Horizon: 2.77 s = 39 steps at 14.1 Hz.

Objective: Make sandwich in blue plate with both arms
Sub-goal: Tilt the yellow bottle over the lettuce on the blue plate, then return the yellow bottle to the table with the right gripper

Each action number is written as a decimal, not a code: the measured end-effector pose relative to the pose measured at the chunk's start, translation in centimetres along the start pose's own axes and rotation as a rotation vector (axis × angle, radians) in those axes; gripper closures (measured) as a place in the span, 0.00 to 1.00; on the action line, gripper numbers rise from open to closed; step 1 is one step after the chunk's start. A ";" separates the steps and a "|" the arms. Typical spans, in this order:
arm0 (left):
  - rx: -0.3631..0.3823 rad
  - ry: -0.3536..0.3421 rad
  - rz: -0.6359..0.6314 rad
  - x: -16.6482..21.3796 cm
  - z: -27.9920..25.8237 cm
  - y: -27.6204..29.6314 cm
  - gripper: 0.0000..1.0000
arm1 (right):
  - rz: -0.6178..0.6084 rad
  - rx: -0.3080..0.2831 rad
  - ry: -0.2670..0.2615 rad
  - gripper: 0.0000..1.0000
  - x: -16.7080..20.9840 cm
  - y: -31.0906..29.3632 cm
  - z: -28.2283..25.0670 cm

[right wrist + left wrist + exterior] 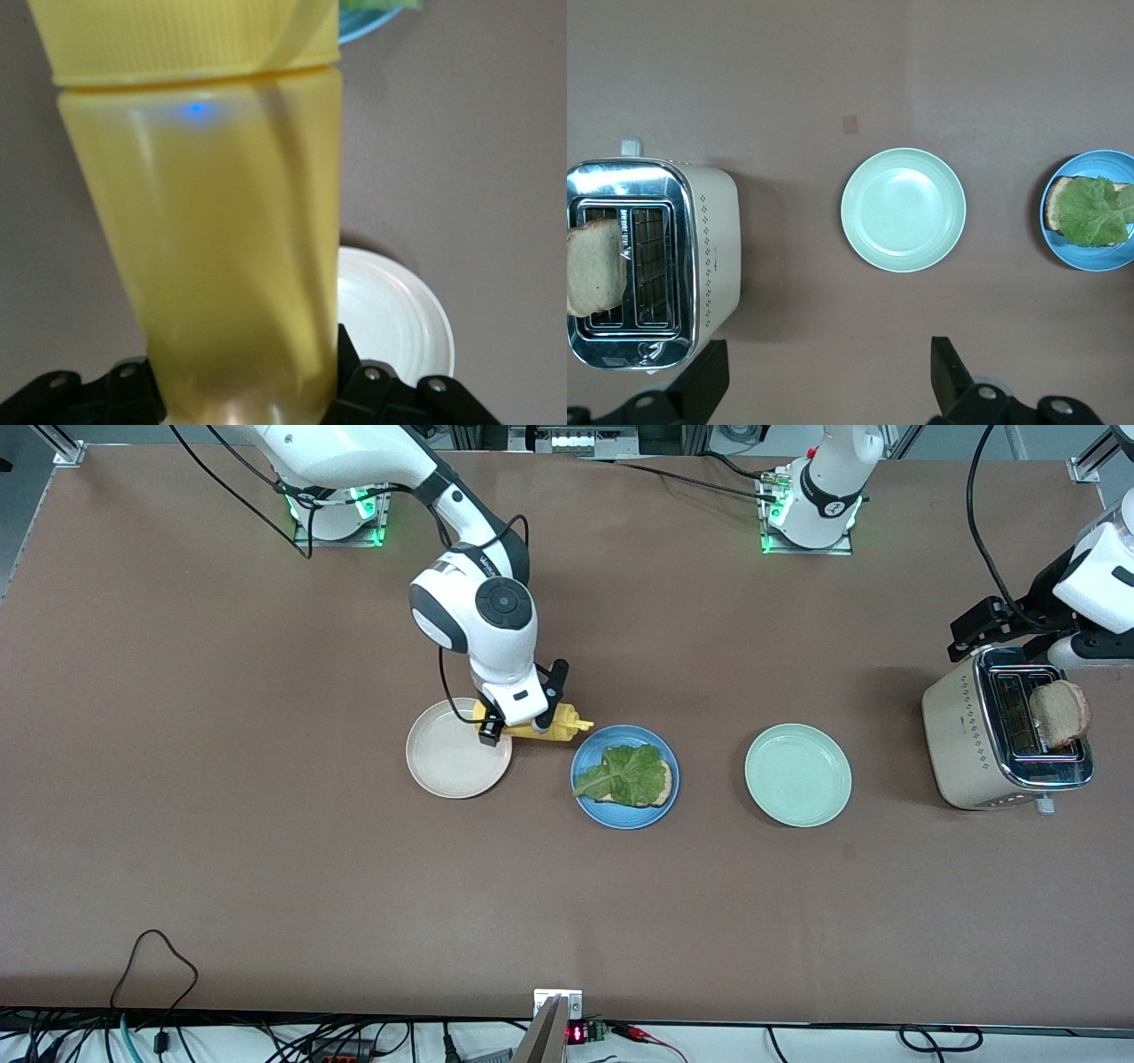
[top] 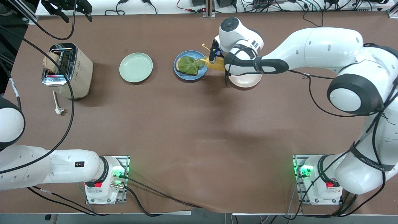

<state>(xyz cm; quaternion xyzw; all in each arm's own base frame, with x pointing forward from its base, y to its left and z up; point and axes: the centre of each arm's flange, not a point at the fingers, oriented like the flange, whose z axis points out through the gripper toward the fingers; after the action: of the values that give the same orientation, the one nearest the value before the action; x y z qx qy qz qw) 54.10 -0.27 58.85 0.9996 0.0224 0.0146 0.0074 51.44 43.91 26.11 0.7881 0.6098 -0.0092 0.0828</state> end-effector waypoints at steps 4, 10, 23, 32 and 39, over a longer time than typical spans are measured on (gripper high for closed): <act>0.000 -0.003 -0.002 0.1 0.2 -0.1 0.00 | 0.005 -0.029 -0.010 0.33 0.3 0.3 0.2; 0.000 -0.015 0.009 0.2 0.7 0.2 0.00 | 0.073 -0.061 0.012 0.33 -7.0 7.4 -6.0; -0.030 -0.168 -0.132 6.1 13.2 -22.5 0.00 | -0.158 0.208 0.429 0.33 -44.0 19.9 -5.9; 0.008 -0.266 0.088 6.2 18.5 -26.9 0.00 | -0.208 0.161 0.915 0.33 -58.2 17.4 10.9; -0.091 -0.299 0.097 4.9 22.4 -30.1 0.30 | -0.108 0.214 1.128 0.33 -59.8 13.4 21.0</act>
<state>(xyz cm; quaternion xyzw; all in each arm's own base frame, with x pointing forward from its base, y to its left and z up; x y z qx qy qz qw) 58.32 29.73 36.16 0.9892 -0.0277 -0.1328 0.0551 50.89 -19.70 13.95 0.6427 0.5949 0.3468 -0.3358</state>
